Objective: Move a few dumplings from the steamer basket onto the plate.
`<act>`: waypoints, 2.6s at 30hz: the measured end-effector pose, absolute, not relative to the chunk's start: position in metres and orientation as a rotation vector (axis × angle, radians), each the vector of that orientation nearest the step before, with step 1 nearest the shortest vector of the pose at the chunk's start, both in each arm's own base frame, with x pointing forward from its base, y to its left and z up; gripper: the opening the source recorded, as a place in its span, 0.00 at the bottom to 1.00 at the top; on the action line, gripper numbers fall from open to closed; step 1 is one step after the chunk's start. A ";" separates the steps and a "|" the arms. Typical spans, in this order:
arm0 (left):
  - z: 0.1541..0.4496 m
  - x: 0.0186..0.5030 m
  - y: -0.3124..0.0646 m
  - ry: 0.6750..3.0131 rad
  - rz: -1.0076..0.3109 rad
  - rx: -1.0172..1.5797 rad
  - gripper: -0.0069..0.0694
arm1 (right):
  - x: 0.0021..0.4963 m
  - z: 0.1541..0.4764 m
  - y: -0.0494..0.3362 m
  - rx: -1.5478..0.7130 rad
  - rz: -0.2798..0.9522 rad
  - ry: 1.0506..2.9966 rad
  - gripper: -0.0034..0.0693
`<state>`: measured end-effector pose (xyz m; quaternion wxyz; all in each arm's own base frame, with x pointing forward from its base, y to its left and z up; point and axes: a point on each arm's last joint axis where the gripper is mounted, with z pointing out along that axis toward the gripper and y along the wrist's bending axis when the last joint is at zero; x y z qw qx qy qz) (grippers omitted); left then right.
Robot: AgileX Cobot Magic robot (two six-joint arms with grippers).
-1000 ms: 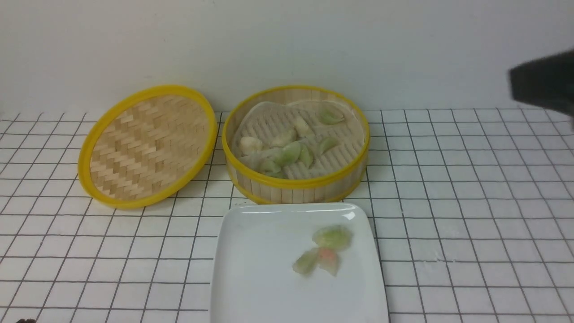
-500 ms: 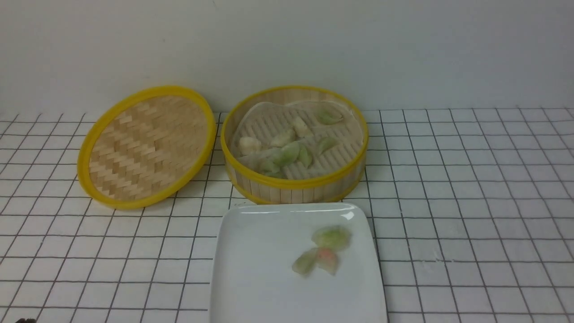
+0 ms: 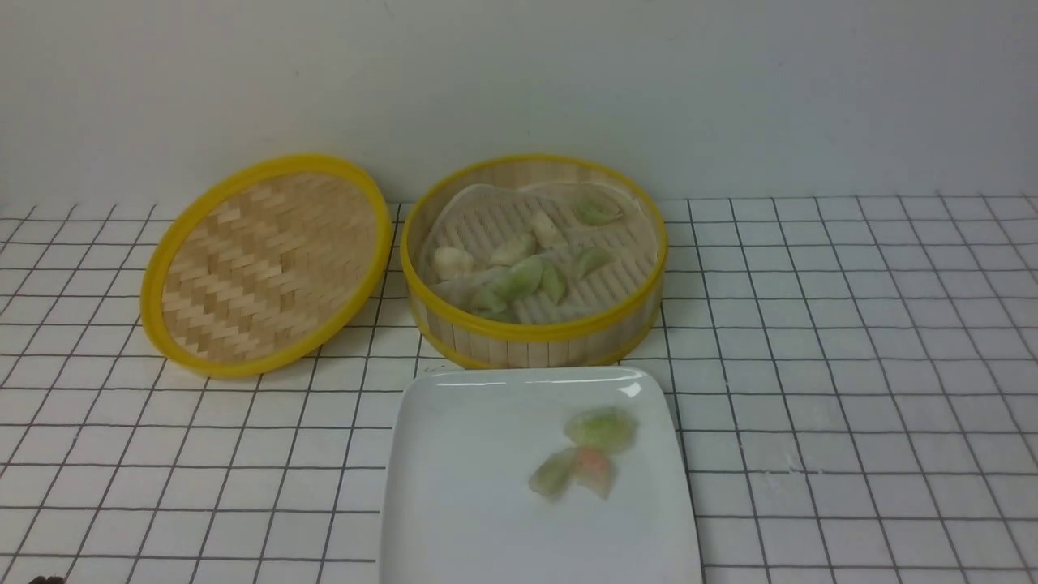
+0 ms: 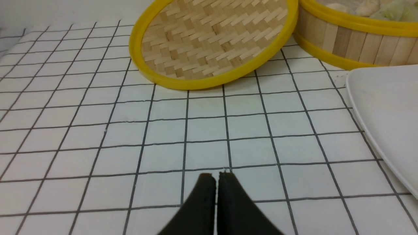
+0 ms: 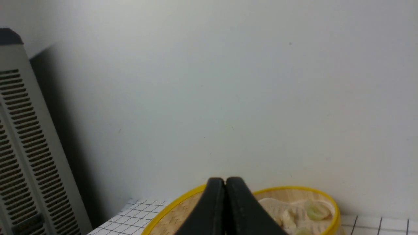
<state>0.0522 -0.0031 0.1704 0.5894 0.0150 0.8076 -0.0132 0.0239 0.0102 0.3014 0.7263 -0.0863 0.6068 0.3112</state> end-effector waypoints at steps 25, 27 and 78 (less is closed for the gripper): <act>0.170 0.052 -0.003 1.880 -0.031 0.035 0.08 | 0.054 0.182 0.004 -0.064 0.030 1.782 0.03; 0.170 0.052 -0.003 1.880 -0.031 0.035 0.08 | 0.054 0.180 0.002 -0.036 0.006 1.790 0.03; 0.170 0.052 -0.003 1.880 -0.031 0.035 0.08 | 0.054 0.180 0.002 -0.025 -0.003 1.790 0.03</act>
